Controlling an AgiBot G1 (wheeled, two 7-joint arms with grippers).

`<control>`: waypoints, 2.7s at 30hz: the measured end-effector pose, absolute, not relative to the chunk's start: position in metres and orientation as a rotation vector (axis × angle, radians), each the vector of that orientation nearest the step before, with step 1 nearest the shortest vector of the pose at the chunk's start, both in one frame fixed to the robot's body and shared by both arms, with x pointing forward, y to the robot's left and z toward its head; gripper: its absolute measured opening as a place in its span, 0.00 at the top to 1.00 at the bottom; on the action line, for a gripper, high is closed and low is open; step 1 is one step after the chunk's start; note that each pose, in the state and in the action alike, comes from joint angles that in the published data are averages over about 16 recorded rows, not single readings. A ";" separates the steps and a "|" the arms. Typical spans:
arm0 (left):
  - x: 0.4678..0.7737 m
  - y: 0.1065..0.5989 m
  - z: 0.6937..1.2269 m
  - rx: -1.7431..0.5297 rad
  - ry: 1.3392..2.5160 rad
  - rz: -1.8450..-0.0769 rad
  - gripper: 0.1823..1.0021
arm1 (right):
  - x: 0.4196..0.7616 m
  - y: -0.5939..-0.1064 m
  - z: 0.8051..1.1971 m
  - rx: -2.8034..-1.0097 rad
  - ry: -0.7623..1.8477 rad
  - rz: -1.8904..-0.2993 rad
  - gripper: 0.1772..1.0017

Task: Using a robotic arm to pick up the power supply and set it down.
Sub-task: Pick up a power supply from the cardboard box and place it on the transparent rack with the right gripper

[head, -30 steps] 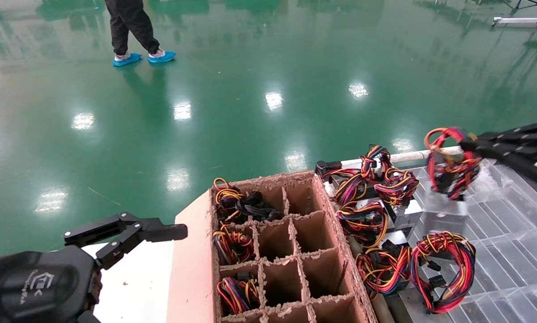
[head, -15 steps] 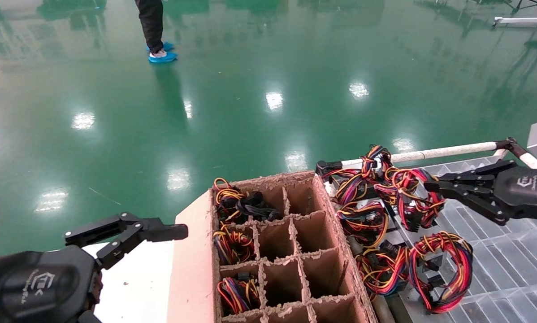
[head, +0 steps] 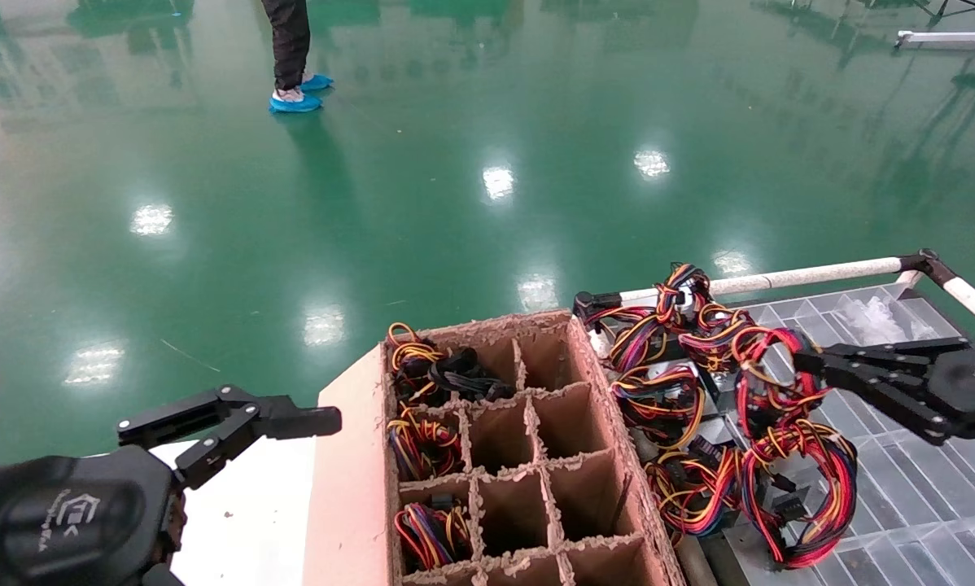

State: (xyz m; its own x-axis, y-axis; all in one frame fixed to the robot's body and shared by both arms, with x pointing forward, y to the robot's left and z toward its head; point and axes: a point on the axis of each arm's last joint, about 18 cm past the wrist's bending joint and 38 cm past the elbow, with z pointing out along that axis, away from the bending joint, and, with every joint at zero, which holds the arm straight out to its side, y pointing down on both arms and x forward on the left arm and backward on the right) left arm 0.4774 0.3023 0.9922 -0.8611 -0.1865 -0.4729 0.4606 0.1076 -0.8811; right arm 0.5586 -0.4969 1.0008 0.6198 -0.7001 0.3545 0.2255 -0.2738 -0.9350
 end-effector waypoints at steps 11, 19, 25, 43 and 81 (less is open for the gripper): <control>0.477 0.302 0.992 0.266 1.919 -1.804 0.00 | 0.555 -0.515 0.963 -1.438 0.506 -0.909 0.98; 0.477 0.302 0.992 0.266 1.919 -1.804 0.00 | 0.554 -0.521 0.937 -1.370 0.559 -0.898 0.98; 0.477 0.302 0.992 0.266 1.919 -1.804 0.00 | 0.555 -0.524 0.926 -1.289 0.587 -0.891 0.98; 0.477 0.302 0.992 0.266 1.919 -1.804 0.00 | 0.578 -0.510 0.918 -1.045 0.603 -0.876 0.98; 0.477 0.302 0.992 0.266 1.919 -1.804 0.00 | 0.499 -0.568 0.853 -1.113 0.747 -0.924 0.98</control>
